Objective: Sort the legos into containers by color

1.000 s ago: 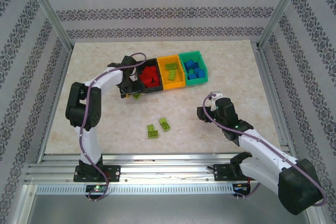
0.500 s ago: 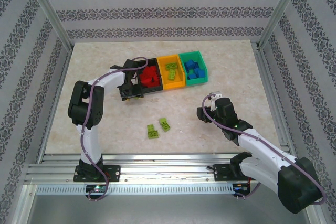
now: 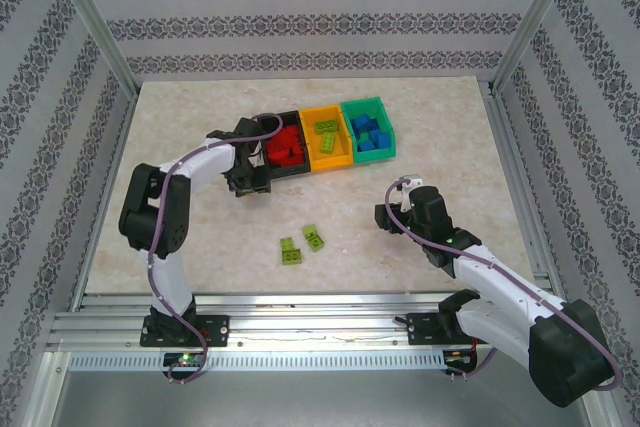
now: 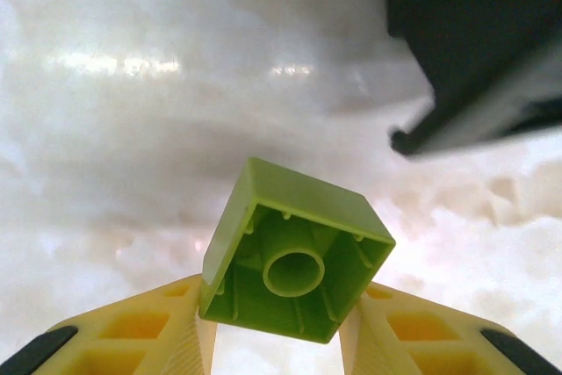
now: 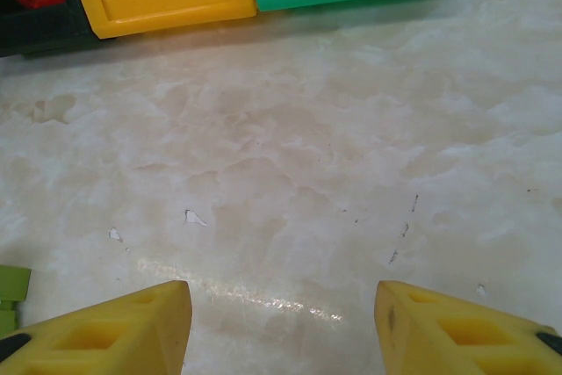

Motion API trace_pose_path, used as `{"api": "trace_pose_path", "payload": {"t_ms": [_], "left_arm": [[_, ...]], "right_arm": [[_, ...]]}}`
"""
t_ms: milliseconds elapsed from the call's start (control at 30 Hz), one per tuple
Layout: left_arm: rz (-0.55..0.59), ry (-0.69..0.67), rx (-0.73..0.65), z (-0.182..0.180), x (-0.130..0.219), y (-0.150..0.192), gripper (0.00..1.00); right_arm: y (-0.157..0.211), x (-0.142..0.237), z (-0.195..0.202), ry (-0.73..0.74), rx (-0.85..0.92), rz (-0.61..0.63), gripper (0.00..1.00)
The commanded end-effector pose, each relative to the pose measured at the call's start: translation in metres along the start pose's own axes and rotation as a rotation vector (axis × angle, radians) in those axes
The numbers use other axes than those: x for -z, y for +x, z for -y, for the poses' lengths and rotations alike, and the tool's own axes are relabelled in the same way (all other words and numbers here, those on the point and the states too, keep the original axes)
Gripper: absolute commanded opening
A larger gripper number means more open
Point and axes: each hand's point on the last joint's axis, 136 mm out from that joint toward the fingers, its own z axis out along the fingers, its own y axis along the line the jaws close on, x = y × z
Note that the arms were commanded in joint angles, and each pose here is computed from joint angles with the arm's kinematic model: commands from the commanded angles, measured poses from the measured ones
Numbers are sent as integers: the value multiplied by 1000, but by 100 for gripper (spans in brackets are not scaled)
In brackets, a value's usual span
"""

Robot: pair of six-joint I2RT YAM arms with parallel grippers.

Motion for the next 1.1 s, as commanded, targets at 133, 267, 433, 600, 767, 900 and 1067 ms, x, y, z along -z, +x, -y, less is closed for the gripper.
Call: {"api": "trace_pose_path", "payload": {"t_ms": [133,267,433,600,767,900,1067], "left_arm": [[142,127,-42,53,62,-7,39],[184,173,-88,90,80,-22,39],[192,208,-140,136,81,-55,40],[167,214,-170,171,59,-85,44],[152,213,-170,189,38,-104,46],[158,188,-187,189,44,-102,51],[209,200,-206,179,70,-86,56]], "right_arm": [[-4,0,3,9,-10,25,58],[-4,0,3,8,-10,28,58],[-5,1,4,13,-11,36,58],[-5,2,4,10,-11,40,58],[-5,2,4,9,-11,39,58],[-5,2,4,10,-11,40,58],[-3,-1,2,2,-9,24,58]]}}
